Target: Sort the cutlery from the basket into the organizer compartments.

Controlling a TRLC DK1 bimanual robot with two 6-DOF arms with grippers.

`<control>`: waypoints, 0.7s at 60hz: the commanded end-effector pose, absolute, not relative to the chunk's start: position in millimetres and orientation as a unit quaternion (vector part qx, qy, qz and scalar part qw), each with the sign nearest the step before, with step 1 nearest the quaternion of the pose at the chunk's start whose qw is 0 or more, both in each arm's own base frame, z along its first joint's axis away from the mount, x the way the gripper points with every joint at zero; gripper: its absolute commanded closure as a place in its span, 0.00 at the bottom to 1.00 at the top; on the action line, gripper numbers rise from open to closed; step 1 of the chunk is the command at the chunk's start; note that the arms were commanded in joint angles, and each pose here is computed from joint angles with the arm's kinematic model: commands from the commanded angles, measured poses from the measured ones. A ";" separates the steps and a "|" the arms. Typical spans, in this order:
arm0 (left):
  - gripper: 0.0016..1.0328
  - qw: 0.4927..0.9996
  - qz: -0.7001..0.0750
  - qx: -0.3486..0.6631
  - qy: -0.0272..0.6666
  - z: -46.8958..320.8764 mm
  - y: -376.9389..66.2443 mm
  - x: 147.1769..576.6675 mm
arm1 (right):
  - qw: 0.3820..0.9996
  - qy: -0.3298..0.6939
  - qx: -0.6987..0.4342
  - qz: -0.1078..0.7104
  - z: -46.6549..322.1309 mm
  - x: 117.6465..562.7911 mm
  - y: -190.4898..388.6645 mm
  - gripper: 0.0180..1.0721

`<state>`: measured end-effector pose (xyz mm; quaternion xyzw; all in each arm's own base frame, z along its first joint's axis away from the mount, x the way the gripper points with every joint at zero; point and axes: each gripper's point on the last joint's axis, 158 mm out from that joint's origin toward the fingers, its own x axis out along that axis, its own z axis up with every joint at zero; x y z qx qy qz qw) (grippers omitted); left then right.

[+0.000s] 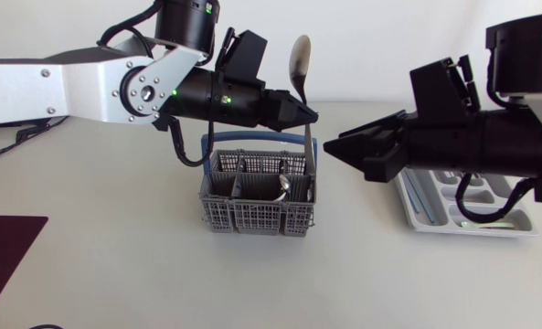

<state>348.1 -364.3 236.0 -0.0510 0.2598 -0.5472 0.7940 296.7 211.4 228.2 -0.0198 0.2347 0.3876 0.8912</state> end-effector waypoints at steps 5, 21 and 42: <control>0.97 0.787 -0.552 -0.078 0.263 249.6 -369.6 352.0 | 0.898 0.228 -0.052 0.373 214.7 305.1 216.7 0.56; 0.97 0.780 -0.558 -0.083 0.271 247.6 -374.0 346.5 | 0.899 0.229 -0.066 0.367 203.1 318.3 231.1 0.60; 0.97 0.777 -0.562 -0.083 0.271 247.8 -377.0 343.8 | 0.903 0.223 -0.070 0.360 201.9 327.0 235.8 0.60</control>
